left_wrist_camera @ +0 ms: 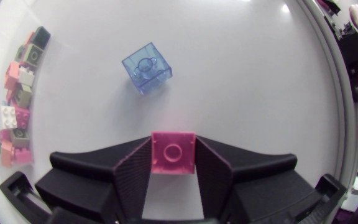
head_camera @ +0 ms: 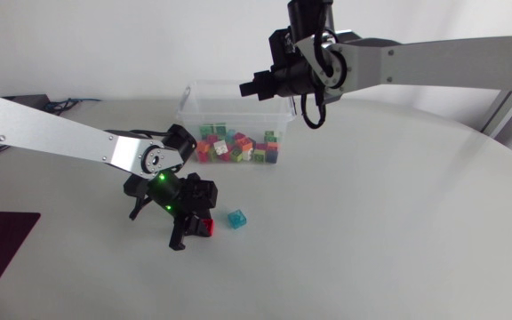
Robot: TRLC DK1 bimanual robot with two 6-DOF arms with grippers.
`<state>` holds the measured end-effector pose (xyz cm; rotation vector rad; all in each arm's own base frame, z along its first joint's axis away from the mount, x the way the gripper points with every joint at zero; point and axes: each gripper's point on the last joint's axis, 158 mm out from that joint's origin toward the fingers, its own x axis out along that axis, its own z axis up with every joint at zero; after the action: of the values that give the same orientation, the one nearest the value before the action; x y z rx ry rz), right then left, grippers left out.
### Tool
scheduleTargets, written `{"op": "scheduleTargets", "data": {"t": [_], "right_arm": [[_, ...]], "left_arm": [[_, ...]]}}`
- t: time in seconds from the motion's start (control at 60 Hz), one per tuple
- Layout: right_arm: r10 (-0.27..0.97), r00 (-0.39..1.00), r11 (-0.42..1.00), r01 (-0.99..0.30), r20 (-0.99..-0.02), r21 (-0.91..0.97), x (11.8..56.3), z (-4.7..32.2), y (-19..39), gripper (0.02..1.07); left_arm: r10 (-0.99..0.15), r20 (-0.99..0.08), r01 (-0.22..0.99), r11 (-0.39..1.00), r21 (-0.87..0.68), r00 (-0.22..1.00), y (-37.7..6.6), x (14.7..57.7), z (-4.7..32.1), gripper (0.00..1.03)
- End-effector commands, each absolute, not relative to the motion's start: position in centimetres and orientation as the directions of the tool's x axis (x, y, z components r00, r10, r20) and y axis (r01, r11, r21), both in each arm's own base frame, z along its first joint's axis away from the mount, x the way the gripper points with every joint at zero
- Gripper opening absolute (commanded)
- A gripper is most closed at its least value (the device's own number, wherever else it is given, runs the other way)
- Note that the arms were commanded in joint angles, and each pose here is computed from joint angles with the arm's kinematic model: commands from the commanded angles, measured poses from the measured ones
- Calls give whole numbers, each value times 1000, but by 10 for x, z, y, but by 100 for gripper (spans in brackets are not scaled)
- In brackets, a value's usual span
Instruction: Place the duplo bricks in the container
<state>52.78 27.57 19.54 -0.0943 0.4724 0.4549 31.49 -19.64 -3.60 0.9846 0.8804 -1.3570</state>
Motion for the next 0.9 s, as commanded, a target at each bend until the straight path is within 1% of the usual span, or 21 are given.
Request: {"op": "scheduleTargets", "data": {"t": [0.0, 0.217, 0.333, 0.383, 0.417, 0.467, 0.483, 0.5, 0.517, 0.533, 0.55, 0.6, 0.65, 0.75, 0.883], "right_arm": [[389, 805, 900, -435, -448, 0, 542, 192, 275, 35], [378, 807, 903, -429, -454, -10, 558, 180, 280, 36], [372, 804, 904, -428, -463, -17, 567, 171, 282, 37], [366, 804, 906, -423, -469, -18, 572, 168, 281, 39], [361, 801, 907, -420, -478, -18, 575, 163, 280, 46], [353, 796, 910, -415, -492, -18, 580, 158, 277, 71], [349, 794, 911, -412, -498, -18, 581, 156, 275, 80], [349, 793, 911, -412, -499, -18, 581, 155, 276, 86], [348, 792, 911, -412, -501, -18, 581, 155, 276, 92], [348, 792, 911, -412, -501, -18, 581, 155, 276, 93], [348, 792, 911, -412, -502, -18, 580, 155, 275, 97], [349, 790, 910, -413, -505, -18, 577, 158, 274, 101], [351, 791, 910, -415, -502, -18, 571, 163, 273, 101], [353, 794, 908, -418, -495, -22, 560, 175, 269, 101], [351, 788, 906, -422, -506, -29, 540, 186, 259, 101]], "left_arm": [[-369, -927, 996, -12, 83, 73, -195, 323, -22, 32], [-396, -908, 990, 26, 140, 138, -190, 334, 9, 32], [-438, -875, 979, 80, 189, 205, -188, 346, 38, 32], [-456, -860, 973, 93, 209, 228, -188, 349, 52, 32], [-472, -847, 970, 112, 217, 244, -189, 352, 61, 32], [-497, -827, 965, 133, 227, 263, -189, 357, 73, 32], [-509, -813, 959, 154, 239, 284, -188, 361, 83, 32], [-510, -811, 958, 158, 239, 287, -188, 362, 84, 32], [-521, -800, 955, 172, 242, 296, -189, 365, 91, 32], [-524, -798, 954, 174, 243, 298, -189, 365, 92, 32], [-539, -783, 951, 196, 241, 310, -189, 370, 100, 32], [-563, -761, 946, 216, 241, 322, -190, 375, 110, 32], [-583, -734, 937, 256, 240, 347, -188, 385, 124, 32], [-614, -691, 922, 303, 240, 382, -188, 397, 140, 32], [-631, -607, 871, 414, 263, 483, -186, 425, 164, 33]]}}
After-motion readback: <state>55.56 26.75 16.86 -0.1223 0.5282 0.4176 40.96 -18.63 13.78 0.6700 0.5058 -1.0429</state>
